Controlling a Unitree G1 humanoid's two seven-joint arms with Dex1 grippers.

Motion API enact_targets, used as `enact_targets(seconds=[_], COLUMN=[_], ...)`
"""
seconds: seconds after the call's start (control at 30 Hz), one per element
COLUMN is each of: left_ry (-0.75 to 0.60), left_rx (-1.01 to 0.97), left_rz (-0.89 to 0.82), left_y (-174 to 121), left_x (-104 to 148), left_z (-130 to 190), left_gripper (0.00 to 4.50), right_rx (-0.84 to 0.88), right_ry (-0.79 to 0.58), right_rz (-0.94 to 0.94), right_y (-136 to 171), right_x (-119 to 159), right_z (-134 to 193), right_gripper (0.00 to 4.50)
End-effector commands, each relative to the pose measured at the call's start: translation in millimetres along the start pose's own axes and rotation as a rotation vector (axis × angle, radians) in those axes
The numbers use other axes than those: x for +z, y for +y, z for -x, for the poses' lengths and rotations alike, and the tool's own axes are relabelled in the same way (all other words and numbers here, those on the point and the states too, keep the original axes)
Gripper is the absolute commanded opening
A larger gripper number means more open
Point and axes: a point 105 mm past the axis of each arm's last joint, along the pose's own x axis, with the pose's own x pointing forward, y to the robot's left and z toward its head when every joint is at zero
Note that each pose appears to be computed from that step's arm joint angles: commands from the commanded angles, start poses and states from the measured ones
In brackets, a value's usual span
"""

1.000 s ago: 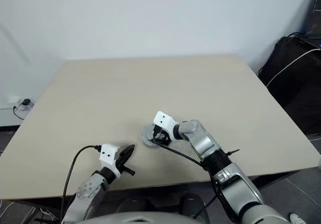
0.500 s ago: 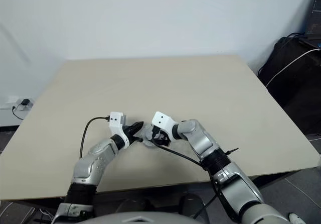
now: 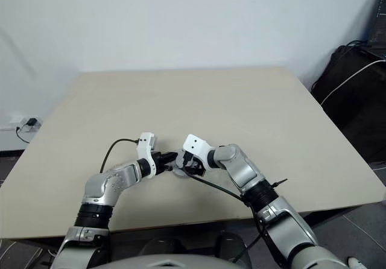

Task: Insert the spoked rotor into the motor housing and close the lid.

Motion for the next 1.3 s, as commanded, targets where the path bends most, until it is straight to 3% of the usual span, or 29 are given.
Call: enact_targets(seconds=[0.03,0.47,0.6,1.07,1.2,1.3], left_ry=[0.034,0.076,0.067,0.073,0.073,0.074], left_rx=[0.008,-0.037,-0.033,-0.019,-0.022,-0.024], left_rz=[-0.016,0.027,0.037,0.047,0.046,0.045], left_y=[-2,-11,-9,-9,-11,-11], left_x=[-4,-12,-10,-21,-22,-22], left_z=[0,0,1,6,6,6], left_gripper=[0.00,0.00,0.00,0.00,0.00,0.00], right_rx=[-0.030,0.010,0.008,-0.012,-0.141,-0.246], right_ry=[0.070,0.058,0.032,-0.125,-0.233,-0.301], right_rz=[-0.015,-0.045,-0.081,-0.138,-0.338,-0.620], right_y=[-5,-1,-2,7,-10,-25], right_x=[-16,-12,-9,13,10,0], right_z=[1,0,6,60,70,69], right_gripper=[3.16,3.16,4.47,4.47,4.47,4.47])
